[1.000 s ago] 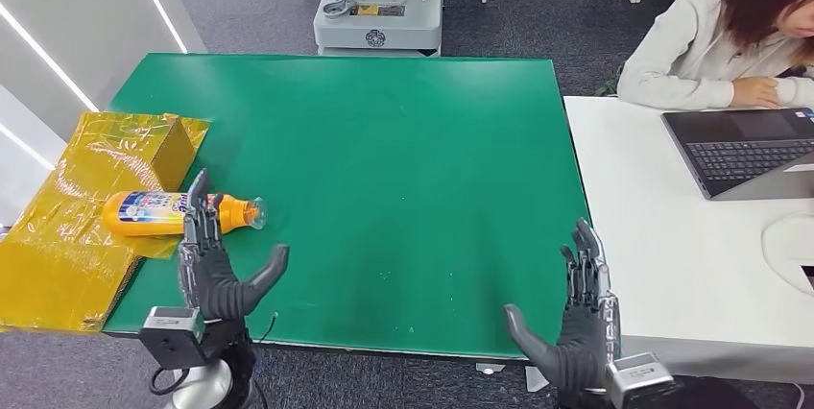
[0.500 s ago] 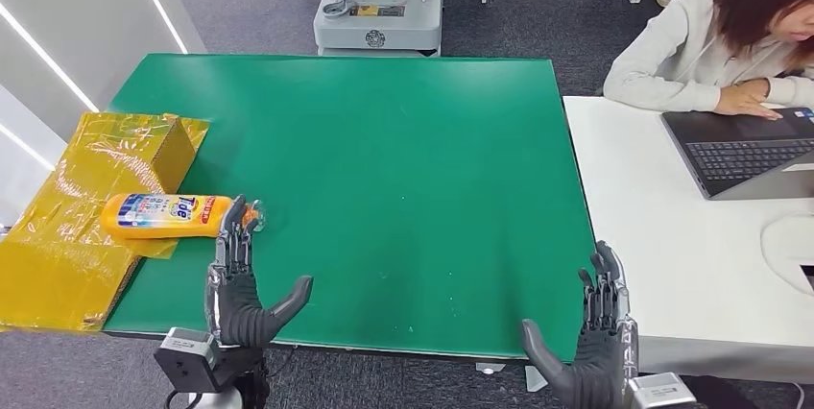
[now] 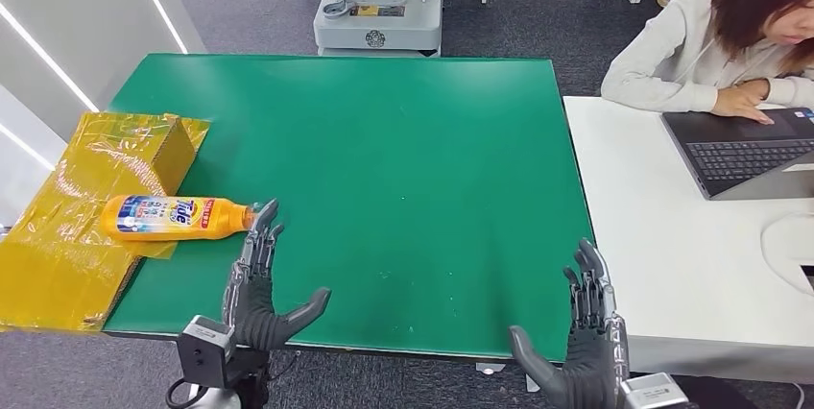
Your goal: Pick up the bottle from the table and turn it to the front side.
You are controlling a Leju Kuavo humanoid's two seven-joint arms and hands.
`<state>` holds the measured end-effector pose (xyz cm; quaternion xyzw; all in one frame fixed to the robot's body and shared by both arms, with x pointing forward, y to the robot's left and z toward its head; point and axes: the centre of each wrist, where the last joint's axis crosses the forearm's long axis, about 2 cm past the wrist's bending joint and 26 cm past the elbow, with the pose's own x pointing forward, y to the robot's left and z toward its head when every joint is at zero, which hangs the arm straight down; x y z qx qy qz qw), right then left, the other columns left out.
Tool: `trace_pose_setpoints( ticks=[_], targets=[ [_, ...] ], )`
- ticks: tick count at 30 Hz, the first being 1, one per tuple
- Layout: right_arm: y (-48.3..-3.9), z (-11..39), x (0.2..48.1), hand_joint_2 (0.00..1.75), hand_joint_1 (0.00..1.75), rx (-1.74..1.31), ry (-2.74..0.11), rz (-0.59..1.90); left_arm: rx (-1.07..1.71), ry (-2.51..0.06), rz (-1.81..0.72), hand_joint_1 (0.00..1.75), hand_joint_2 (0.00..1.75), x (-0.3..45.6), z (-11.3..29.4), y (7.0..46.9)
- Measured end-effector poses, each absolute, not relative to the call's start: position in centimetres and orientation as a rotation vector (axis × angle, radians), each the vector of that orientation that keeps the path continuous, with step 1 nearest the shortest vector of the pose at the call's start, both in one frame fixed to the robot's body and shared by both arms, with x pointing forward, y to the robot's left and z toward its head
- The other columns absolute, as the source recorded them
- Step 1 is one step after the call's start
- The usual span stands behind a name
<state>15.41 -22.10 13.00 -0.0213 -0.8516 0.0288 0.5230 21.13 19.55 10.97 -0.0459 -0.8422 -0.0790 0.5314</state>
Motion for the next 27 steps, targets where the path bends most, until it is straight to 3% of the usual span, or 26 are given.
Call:
trace_pose_setpoints(
  ticks=[27],
  targets=[
    [-22.29,12.64,15.35,1.75,0.00,-0.018,-2.034,0.114,-0.090,-2.022,-0.182,0.00,1.75,20.22,10.94,20.02]
  ],
)
